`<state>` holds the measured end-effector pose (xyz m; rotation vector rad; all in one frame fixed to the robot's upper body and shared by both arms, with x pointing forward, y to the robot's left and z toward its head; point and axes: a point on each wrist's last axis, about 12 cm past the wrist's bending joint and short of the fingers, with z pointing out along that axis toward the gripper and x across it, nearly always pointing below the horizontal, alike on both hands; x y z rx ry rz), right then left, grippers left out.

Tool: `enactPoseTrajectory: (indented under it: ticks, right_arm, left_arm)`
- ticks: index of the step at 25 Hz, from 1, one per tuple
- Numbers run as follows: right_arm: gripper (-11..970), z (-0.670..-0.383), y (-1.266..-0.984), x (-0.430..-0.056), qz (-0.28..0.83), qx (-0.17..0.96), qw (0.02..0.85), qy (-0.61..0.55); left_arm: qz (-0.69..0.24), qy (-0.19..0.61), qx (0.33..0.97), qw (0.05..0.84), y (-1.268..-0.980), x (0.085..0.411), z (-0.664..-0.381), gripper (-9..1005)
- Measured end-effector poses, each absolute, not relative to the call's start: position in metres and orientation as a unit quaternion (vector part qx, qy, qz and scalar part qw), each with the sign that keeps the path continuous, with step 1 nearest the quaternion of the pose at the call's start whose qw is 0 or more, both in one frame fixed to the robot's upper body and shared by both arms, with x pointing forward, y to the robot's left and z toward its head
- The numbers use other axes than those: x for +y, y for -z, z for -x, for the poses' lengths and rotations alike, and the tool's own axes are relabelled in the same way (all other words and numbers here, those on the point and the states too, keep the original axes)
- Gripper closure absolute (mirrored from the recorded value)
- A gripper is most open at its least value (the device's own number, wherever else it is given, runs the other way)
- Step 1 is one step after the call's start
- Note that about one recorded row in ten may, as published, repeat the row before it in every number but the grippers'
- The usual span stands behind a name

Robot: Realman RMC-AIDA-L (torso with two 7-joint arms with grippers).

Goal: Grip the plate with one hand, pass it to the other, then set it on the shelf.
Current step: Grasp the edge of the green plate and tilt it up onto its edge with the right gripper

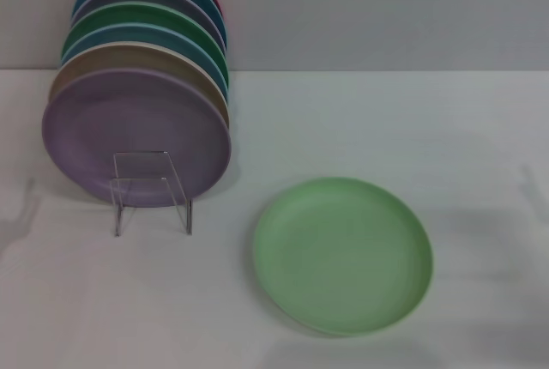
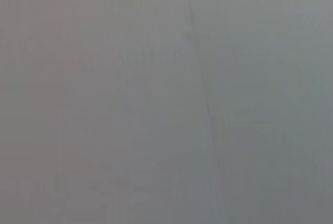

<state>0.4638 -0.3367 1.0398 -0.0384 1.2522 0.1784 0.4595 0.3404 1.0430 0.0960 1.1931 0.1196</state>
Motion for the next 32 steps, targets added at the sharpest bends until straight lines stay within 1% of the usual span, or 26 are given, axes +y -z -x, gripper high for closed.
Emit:
enactPoseTrajectory:
  ticks: [5, 8, 10, 12, 15, 16, 17, 18, 21, 22, 23, 26, 27, 28, 32]
  right_arm:
    - [159, -0.465, -1.048, -0.332, 0.026, 0.559, 0.823, -0.098]
    - [159, -0.472, -1.055, -0.331, 0.021, 0.544, 0.829, -0.129]
    - [159, -0.482, -1.062, -0.331, 0.011, 0.538, 0.825, -0.172]
    - [159, -0.497, -1.071, -0.332, 0.025, 0.540, 0.817, -0.202]
    - [160, -0.528, -1.090, -0.330, 0.060, 0.557, 0.796, -0.230]
    - [160, -0.540, -1.100, -0.328, 0.071, 0.566, 0.784, -0.246]
    - [160, -0.562, -1.118, -0.323, 0.088, 0.589, 0.758, -0.268]
    - [160, -0.562, -1.118, -0.323, 0.088, 0.589, 0.758, -0.268]
    - [160, -0.589, -1.146, -0.306, 0.124, 0.629, 0.715, -0.278]
    - [160, -0.598, -1.160, -0.296, 0.145, 0.652, 0.688, -0.282]
    - [161, -0.598, -1.160, -0.296, 0.145, 0.652, 0.688, -0.282]
    - [161, -0.604, -1.180, -0.281, 0.165, 0.693, 0.638, -0.294]
    - [161, -0.605, -1.191, -0.276, 0.163, 0.725, 0.599, -0.297]
    - [161, -0.605, -1.191, -0.276, 0.163, 0.725, 0.599, -0.297]
    - [162, -0.601, -1.209, -0.266, 0.164, 0.801, 0.507, -0.273]
  left_arm:
    - [-0.046, -0.056, 0.562, 0.824, -1.043, 0.340, -0.461, 217]
    - [-0.047, -0.054, 0.561, 0.825, -1.044, 0.339, -0.462, 218]
    - [-0.050, -0.050, 0.563, 0.824, -1.044, 0.337, -0.465, 218]
    - [-0.052, -0.048, 0.566, 0.822, -1.043, 0.336, -0.467, 218]
    - [-0.055, -0.046, 0.568, 0.820, -1.043, 0.334, -0.470, 219]
    - [-0.056, -0.046, 0.569, 0.819, -1.043, 0.334, -0.471, 219]
    - [-0.057, -0.044, 0.569, 0.819, -1.043, 0.333, -0.472, 219]
    - [-0.057, -0.044, 0.569, 0.819, -1.043, 0.333, -0.472, 220]
    - [-0.056, -0.044, 0.569, 0.819, -1.044, 0.333, -0.473, 220]
    - [-0.055, -0.045, 0.568, 0.820, -1.044, 0.333, -0.474, 220]
    - [-0.055, -0.045, 0.568, 0.820, -1.044, 0.333, -0.474, 221]
    - [-0.053, -0.046, 0.567, 0.821, -1.045, 0.334, -0.474, 221]
    - [-0.053, -0.046, 0.565, 0.822, -1.046, 0.334, -0.475, 221]
    - [-0.053, -0.046, 0.565, 0.822, -1.046, 0.334, -0.475, 222]
    - [-0.055, -0.045, 0.562, 0.824, -1.048, 0.334, -0.478, 222]
